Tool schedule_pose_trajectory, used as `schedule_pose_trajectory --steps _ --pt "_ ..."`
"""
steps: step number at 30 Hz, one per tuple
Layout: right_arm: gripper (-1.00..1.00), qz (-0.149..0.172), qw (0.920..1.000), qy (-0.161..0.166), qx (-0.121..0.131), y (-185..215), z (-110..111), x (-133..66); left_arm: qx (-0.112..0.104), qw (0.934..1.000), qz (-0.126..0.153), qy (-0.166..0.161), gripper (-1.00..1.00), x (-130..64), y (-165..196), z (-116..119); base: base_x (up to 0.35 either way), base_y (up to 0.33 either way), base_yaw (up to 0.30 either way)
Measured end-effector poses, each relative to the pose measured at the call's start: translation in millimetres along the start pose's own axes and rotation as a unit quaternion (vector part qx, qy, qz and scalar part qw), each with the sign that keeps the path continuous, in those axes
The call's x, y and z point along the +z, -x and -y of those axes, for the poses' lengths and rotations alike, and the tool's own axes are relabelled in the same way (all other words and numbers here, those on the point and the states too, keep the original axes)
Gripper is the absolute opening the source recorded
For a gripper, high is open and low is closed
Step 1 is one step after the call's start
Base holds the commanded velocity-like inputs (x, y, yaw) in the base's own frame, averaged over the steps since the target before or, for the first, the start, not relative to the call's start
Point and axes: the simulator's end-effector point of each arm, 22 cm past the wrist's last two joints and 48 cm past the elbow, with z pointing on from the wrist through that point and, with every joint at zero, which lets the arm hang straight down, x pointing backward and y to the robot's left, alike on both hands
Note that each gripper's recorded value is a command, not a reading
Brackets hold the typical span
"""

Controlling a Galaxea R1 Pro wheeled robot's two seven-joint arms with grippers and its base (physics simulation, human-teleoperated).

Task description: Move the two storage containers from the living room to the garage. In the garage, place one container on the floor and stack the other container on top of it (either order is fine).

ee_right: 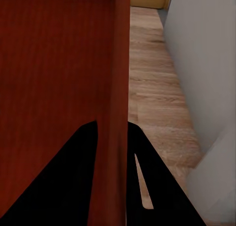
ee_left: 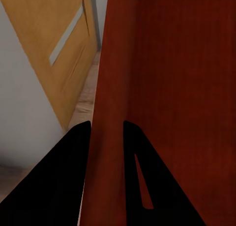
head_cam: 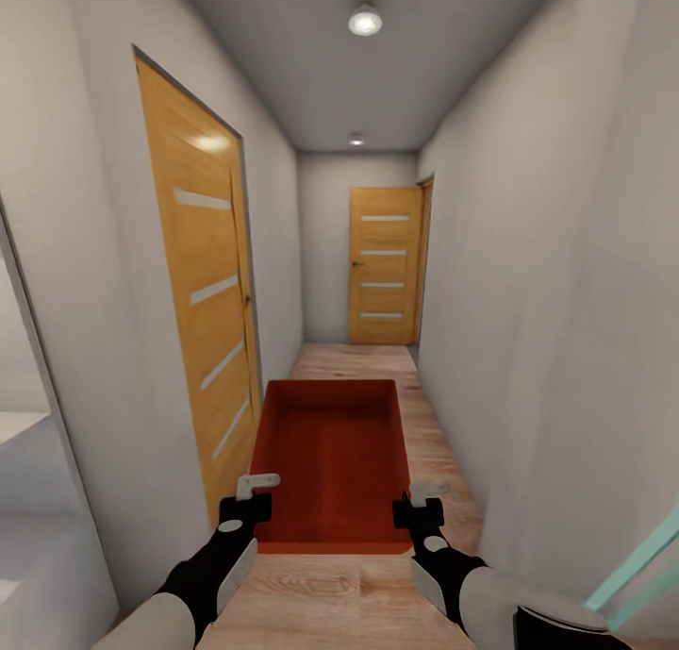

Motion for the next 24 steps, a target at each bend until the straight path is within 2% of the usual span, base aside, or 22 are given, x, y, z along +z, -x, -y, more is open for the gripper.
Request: schedule_pose_trajectory --steps 24 --pt "-1.00 0.001 1.0000 0.000 0.001 0.5 0.2 0.0 0.001 1.0000 0.001 0.000 -1.00 0.0 1.3 0.2 0.322 0.000 0.000"
